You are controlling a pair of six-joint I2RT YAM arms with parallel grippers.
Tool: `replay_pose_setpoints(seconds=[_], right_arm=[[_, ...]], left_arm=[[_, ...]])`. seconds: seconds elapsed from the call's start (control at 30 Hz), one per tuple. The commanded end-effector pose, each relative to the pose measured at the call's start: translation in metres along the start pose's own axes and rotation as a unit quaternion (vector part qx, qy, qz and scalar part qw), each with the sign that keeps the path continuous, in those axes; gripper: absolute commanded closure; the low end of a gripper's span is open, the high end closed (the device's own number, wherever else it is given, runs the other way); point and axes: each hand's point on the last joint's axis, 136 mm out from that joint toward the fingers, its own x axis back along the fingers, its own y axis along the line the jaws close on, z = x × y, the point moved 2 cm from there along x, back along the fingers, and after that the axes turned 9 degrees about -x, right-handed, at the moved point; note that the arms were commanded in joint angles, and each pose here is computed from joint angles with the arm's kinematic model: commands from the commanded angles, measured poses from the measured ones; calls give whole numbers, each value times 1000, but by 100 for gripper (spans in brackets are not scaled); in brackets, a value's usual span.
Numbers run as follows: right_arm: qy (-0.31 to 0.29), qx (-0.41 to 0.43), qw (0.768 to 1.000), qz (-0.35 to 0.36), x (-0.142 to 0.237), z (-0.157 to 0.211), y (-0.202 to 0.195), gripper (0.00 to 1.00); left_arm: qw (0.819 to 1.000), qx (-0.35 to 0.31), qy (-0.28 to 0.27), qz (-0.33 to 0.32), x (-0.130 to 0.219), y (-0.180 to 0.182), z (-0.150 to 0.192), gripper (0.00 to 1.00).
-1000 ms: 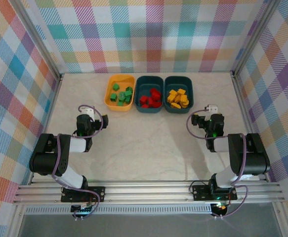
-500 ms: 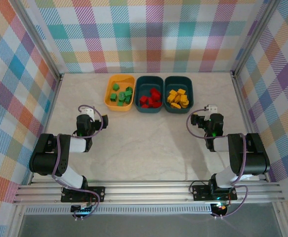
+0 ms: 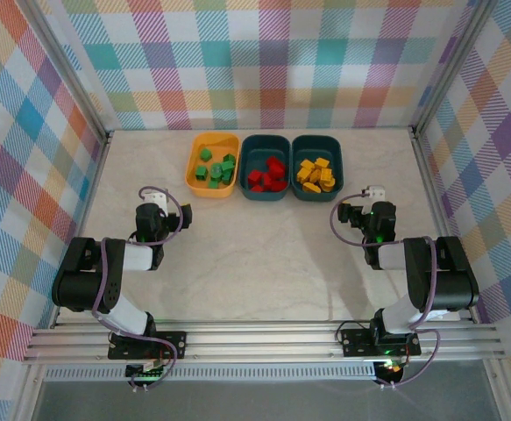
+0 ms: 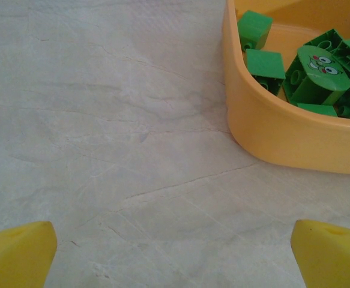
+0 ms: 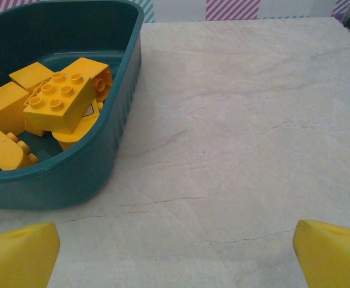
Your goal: Sort the legos into containers by color
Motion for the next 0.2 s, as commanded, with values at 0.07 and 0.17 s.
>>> replay_pose_setpoints(seconds=[0.07,0.17], right_arm=[[-14,-4,1000,-8,0,-10,3,0],[-14,-4,1000,-8,0,-10,3,0]], left_arm=[[1000,-8,-5,-1,-1,-1,-5,0],[1000,-9,-7,-1,0,-1,-6,0]])
